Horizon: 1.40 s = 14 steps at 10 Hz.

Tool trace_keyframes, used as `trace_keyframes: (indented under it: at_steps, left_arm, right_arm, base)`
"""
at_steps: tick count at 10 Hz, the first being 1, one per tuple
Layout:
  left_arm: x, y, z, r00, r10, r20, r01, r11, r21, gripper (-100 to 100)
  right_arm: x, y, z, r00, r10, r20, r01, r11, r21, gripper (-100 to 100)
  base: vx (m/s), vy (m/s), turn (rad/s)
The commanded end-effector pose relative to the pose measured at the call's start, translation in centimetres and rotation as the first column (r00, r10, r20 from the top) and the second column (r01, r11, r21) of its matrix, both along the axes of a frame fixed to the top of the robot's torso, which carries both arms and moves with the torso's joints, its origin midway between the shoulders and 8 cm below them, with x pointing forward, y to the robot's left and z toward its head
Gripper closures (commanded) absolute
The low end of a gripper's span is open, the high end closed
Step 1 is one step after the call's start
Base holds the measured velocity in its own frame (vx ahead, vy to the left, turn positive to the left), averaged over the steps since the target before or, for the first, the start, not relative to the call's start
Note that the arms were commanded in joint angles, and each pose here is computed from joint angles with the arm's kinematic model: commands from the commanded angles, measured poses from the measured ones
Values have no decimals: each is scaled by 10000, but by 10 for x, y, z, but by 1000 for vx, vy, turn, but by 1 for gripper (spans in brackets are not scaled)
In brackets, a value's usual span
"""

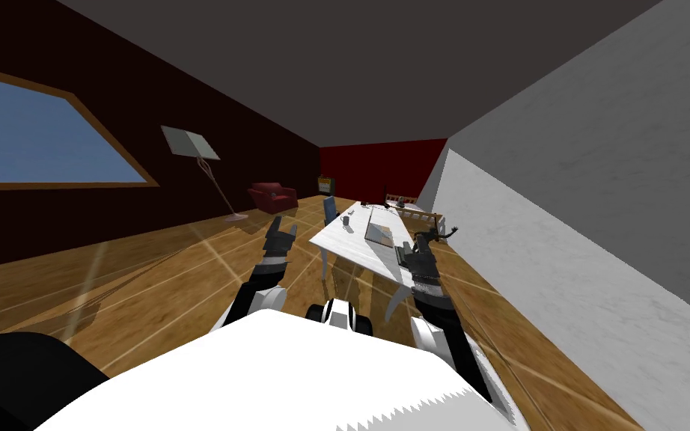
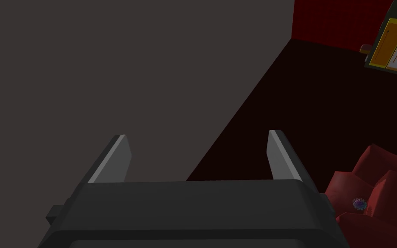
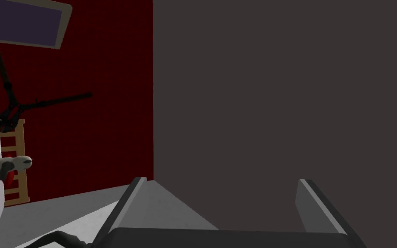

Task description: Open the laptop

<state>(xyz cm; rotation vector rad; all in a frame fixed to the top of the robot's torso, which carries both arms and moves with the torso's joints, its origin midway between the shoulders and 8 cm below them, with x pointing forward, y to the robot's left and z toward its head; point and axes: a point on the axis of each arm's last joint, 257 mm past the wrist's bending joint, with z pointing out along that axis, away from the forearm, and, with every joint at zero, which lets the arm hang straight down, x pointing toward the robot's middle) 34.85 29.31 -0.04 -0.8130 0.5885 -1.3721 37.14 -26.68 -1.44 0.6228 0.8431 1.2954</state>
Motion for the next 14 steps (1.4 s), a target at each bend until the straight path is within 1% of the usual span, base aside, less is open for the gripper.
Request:
trace_keyframes:
  at_steps: [1, 2, 3, 4, 6, 7, 8, 9, 11, 12, 14]
  left_arm:
    - [0, 0, 0, 10000, 0, 1, 0, 10000, -1, 0]
    - [0, 0, 0, 10000, 0, 0, 0, 10000, -1, 0]
    - [0, 0, 0, 10000, 0, 1, 0, 10000, -1, 0]
    - [0, 0, 0, 10000, 0, 0, 0, 10000, 0, 0]
    - [0, 0, 0, 10000, 0, 0, 0, 10000, -1, 0]
    - [0, 0, 0, 10000, 0, 0, 0, 10000, -1, 0]
    - [0, 0, 0, 10000, 0, 0, 0, 10000, 0, 0]
    - [0, 0, 0, 10000, 1, -1, -1, 10000, 1, 0]
    - [0, 0, 0, 10000, 1, -1, -1, 10000, 0, 0]
    - [0, 0, 0, 10000, 0, -1, 0, 10000, 0, 0]
    - [0, 0, 0, 10000, 1, -1, -1, 10000, 0, 0]
  right_arm:
    - [7, -7, -14, 9974, -655, -296, 591, 9818, -1803, -100]
    - [10, -12, -19, 9947, -964, -356, 844, 9642, -2513, -100]
    - [12, -17, -24, 9908, -1298, -387, 1106, 9400, -3227, -100]
    - [15, -23, -30, 9855, -1651, -390, 1367, 9092, -3933, -100]
    - [21, -38, -42, 9710, -2365, -342, 1840, 8314, -5243, -100]
    - [24, -47, -48, 9618, -2723, -295, 2041, 7845, -5856, -100]
    - [24, -47, -49, 9608, -2761, -257, 2071, 7760, -5958, -100]
    - [27, -56, -56, 9496, -3131, -177, 2248, 7190, -6576, -100]
    - [34, -79, -70, 9237, -3831, 1, 2465, 5942, -7656, -100]
    - [37, -92, -78, 9089, -4168, 103, 2504, 5260, -8128, -100]
    - [42, -121, -94, 8753, -4823, 363, 2433, 3742, -8948, -100]
  base:
    - [-55, 121, 51]
    - [-54, 118, 76]
    - [-56, 110, 74]
    - [-41, 125, 75]
    - [-32, 138, 84]
    - [-27, 137, 87]
    - [-9, 88, 25]
    - [8, 89, 54]
    - [12, 125, 100]
    - [22, 126, 108]
    - [42, 162, 95]
